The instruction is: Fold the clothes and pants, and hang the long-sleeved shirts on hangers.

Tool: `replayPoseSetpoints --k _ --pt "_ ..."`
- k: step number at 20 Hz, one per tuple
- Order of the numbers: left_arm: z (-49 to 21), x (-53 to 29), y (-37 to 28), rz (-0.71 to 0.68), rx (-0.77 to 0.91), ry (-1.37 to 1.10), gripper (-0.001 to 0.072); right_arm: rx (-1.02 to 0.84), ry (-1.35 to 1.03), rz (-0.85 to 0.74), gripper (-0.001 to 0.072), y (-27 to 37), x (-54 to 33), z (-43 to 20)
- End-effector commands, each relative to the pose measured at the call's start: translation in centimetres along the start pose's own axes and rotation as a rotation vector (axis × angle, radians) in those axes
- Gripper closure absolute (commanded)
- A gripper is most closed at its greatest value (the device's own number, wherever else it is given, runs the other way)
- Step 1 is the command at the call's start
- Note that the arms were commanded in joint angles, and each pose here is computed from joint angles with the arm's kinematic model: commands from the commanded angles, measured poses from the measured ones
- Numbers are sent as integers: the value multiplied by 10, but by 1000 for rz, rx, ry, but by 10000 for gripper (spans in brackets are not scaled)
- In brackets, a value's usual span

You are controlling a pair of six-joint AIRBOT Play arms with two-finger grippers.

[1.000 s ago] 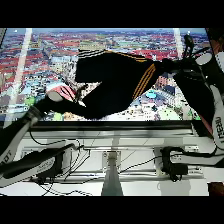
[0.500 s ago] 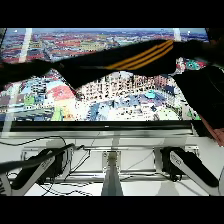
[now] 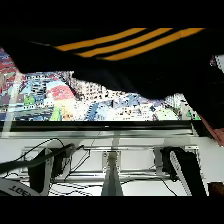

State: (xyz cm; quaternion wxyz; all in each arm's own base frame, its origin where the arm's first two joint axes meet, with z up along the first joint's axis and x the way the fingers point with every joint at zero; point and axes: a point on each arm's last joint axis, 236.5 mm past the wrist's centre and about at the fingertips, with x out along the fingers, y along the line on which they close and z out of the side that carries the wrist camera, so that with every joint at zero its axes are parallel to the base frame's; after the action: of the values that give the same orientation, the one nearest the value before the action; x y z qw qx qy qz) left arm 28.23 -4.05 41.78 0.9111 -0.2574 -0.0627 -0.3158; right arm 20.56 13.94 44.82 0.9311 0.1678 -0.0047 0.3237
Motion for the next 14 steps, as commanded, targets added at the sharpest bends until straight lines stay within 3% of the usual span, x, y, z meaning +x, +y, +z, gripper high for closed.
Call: replayPoseSetpoints --k 1,4,7,11,14 --pt "29 -10 1 143 105 -126 698 49 15 62 688 32 -18 -8" --pt "34 -25 61 401 146 -125 701 303 101 -42 688 -33 12 -50" --pt "-13 -5 112 427 34 43 701 575 167 -185 687 -131 54 -121" --pt "-176 74 175 375 -59 468 701 797 337 -381 688 -232 105 -247" --pt "-281 113 213 420 -173 607 700 883 423 -536 687 -295 121 -330"
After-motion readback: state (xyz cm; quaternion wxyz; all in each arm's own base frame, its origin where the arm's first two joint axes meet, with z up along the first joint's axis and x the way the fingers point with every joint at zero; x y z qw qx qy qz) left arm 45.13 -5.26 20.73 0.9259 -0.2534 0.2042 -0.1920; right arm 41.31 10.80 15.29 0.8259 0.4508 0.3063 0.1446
